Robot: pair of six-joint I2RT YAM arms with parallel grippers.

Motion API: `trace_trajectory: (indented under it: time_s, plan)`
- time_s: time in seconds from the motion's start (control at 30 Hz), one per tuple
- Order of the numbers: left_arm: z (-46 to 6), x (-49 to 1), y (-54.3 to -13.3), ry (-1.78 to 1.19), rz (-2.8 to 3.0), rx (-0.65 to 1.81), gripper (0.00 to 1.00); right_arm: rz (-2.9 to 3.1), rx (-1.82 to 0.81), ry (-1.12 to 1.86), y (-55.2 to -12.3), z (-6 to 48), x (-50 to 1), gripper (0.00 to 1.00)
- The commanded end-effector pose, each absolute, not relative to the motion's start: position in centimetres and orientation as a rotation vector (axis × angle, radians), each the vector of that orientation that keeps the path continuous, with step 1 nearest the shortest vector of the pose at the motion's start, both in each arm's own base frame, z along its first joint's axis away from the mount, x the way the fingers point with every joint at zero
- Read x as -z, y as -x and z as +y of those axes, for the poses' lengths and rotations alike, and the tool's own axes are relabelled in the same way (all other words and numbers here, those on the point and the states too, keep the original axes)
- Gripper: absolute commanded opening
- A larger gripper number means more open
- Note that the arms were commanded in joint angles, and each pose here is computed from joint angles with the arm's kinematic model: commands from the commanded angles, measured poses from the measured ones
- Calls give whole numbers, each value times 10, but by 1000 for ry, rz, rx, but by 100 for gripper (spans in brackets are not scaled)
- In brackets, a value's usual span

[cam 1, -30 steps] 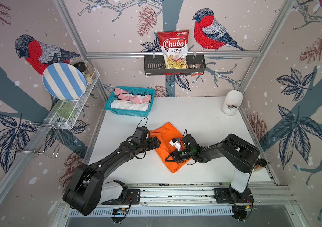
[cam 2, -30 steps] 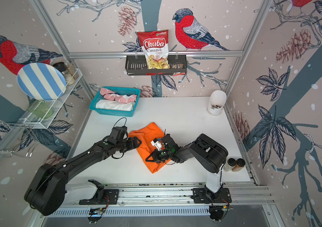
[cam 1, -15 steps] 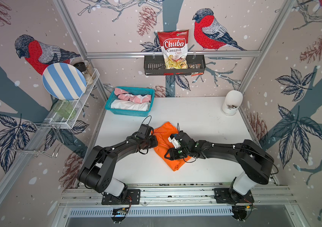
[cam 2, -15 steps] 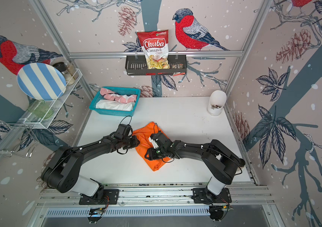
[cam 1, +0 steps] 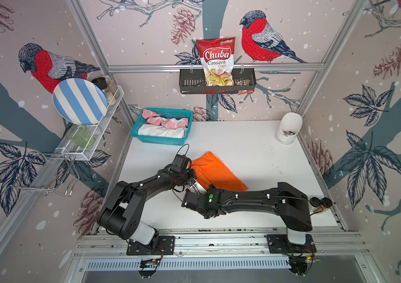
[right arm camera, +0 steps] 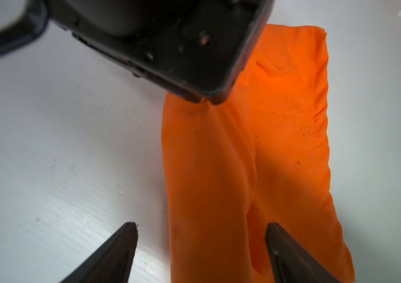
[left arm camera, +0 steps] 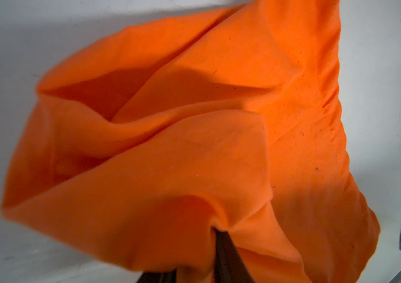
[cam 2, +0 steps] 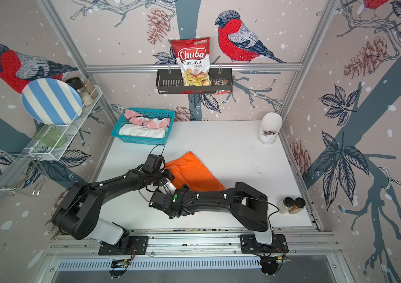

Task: Roll up the shorts
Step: Roll the shorts at the center of the board.

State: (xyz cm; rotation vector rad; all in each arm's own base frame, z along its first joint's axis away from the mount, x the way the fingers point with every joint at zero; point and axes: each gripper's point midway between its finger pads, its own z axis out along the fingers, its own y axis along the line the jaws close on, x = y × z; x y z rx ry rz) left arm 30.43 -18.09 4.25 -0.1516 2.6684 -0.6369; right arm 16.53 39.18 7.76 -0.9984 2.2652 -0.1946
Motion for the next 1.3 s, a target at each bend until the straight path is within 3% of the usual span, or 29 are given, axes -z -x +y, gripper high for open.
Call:
trace_trajectory:
  time_s: [0.0, 0.17, 0.23, 0.37, 0.47, 0.6, 0.8, 1.07, 1.27]
  plan:
    - [-172, -36, -299, 149, 2709, 575, 27, 2196, 390, 1071, -168, 377, -67, 87]
    - [-171, -37, -299, 139, 2712, 563, 28, 2224, 422, 1119, -163, 368, -34, 81]
    - [-171, -37, -300, 132, 2714, 568, 28, 2236, 448, 1113, -167, 360, -24, 73]
    - [-169, -43, -306, 119, 2707, 550, 31, 2275, 393, 1113, -167, 357, -24, 31]
    - [-164, -53, -314, 117, 2684, 518, 41, 2354, 177, 1103, -159, 368, -30, 18]
    - [-159, -72, -323, 119, 2644, 483, 56, 2517, -237, 1033, -150, 381, -38, 13]
    - [-157, -99, -324, 118, 2592, 487, 64, 2643, -840, 846, -152, 385, -50, 13]
    - [-158, -116, -317, 119, 2564, 526, 67, 2684, -1284, 677, -157, 377, -53, 12]
    - [-170, -122, -314, 98, 2554, 565, 68, 2699, -1419, 560, -165, 364, -49, 12]
